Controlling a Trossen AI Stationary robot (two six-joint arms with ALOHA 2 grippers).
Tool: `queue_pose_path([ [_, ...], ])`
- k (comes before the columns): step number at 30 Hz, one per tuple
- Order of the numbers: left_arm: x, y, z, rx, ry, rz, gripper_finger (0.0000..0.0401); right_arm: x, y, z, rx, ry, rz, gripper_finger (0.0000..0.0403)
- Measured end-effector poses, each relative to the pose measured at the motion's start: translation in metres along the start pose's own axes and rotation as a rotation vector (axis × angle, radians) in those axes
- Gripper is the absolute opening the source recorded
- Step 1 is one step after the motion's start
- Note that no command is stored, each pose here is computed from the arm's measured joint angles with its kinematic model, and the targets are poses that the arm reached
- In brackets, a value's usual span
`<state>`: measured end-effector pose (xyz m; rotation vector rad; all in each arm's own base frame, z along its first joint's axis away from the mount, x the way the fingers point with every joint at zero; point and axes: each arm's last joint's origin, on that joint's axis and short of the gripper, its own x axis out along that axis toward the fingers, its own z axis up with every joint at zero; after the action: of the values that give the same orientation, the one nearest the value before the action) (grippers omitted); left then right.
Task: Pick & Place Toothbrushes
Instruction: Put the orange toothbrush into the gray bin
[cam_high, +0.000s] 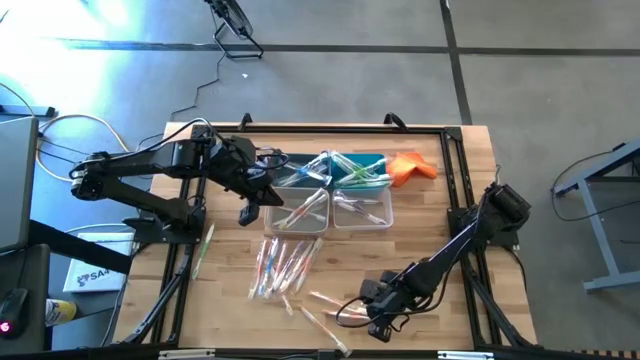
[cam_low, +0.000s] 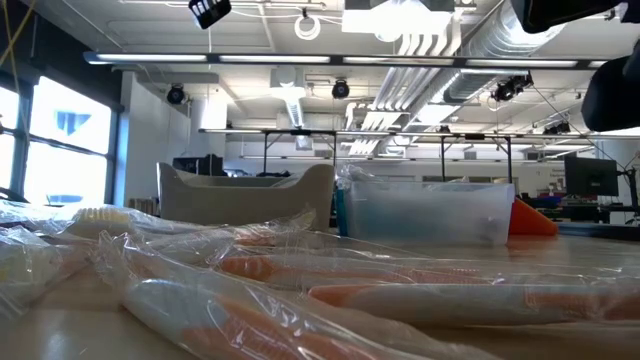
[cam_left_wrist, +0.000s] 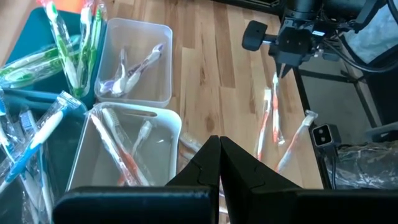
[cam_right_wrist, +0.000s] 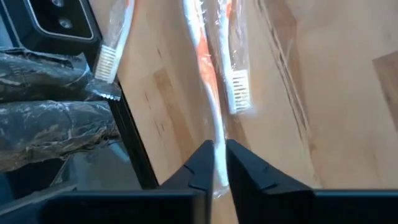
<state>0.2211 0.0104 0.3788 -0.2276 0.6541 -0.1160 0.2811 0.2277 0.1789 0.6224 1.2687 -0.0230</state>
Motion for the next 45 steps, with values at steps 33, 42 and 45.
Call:
queue_pose_path([
  [33,-0.0004,0.0006,-0.0056,0.013,0.056,0.006,0.0001,0.0024,0.003,-0.0043,-0.05,-0.102,-0.041,0.0143],
  [42,-0.0004,0.0006,-0.0056,0.013,0.056,0.006,0.0001,0.0024,0.0043,-0.0061,-0.052,-0.101,-0.035,0.0143],
  [45,-0.0004,0.0006,-0.0056,0.013,0.056,0.006,0.0001,0.0026,0.0056,-0.0088,-0.059,-0.096,-0.033,0.0143],
])
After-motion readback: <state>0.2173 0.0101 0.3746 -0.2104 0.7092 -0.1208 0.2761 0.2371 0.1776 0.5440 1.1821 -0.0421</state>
